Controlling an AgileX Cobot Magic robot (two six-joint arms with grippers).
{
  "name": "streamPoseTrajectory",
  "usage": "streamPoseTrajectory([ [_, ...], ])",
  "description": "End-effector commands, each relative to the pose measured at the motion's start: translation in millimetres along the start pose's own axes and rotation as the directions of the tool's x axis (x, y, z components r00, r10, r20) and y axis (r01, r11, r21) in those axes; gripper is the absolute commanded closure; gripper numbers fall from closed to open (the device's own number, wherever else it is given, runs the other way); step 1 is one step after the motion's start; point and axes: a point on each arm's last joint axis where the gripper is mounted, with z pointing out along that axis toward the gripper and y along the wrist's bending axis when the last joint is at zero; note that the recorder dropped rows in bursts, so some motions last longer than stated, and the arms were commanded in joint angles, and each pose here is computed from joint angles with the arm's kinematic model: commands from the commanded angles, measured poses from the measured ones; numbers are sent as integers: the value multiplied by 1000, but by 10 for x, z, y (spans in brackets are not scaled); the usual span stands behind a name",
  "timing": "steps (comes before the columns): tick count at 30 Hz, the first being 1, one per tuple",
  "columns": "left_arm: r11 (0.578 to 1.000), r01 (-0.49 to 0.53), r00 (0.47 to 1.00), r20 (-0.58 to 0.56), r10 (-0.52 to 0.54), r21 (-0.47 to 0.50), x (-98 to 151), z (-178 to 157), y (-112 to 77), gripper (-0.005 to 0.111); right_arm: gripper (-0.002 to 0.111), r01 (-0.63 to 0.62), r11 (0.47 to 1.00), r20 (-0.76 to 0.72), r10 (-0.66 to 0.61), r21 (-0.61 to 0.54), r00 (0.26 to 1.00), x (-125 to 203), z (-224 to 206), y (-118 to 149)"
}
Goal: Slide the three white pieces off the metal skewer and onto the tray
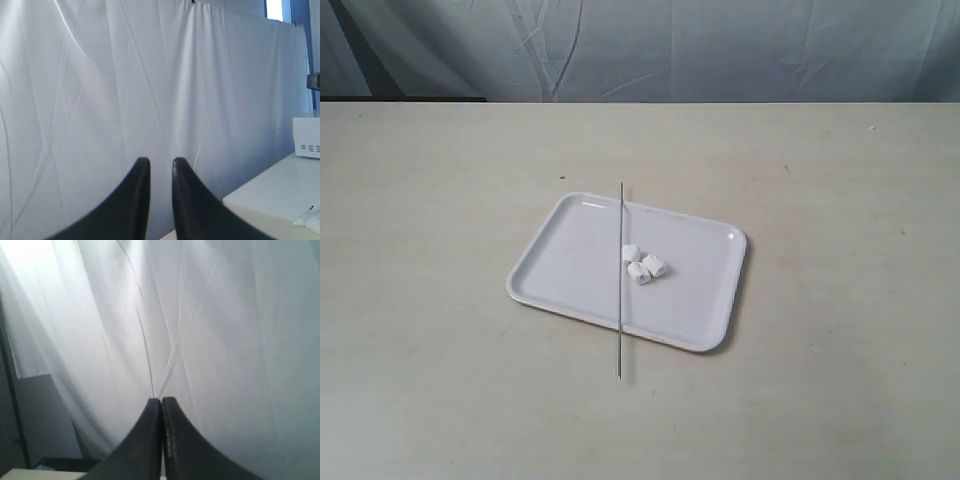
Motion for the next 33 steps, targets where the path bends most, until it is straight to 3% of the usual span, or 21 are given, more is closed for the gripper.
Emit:
streamPoseTrajectory([
  [1, 999, -16, 996, -86, 19, 35, 235, -129, -242, 89, 109, 35, 996, 42, -39, 77, 998, 399, -280, -79],
  [4, 998, 7, 974, -226, 8, 67, 533, -228, -342, 89, 109, 20, 994, 59, -27, 105, 998, 731, -439, -142],
  [8, 997, 24, 957, -291, -1, 75, 766, -326, -419, 89, 109, 20, 992, 61, -28, 127, 998, 1118, -605, -202],
  [14, 997, 14, 926, -376, -39, -70, 1063, -444, -348, 89, 109, 69, 987, 15, -71, 142, 997, 1568, -710, -281],
  [19, 981, 124, 895, -411, -174, -147, 1330, -534, -339, 89, 109, 24, 989, -46, -18, 143, 999, 1785, -681, -331],
  [27, 969, 245, 866, -456, -204, 33, 1411, -568, -548, 89, 109, 5, 996, -112, 4, 86, 994, 1846, -680, -278],
  [33, 969, 245, 863, -465, -199, 39, 1417, -572, -555, 89, 109, 5, 996, -110, 4, 87, 994, 1845, -680, -279],
])
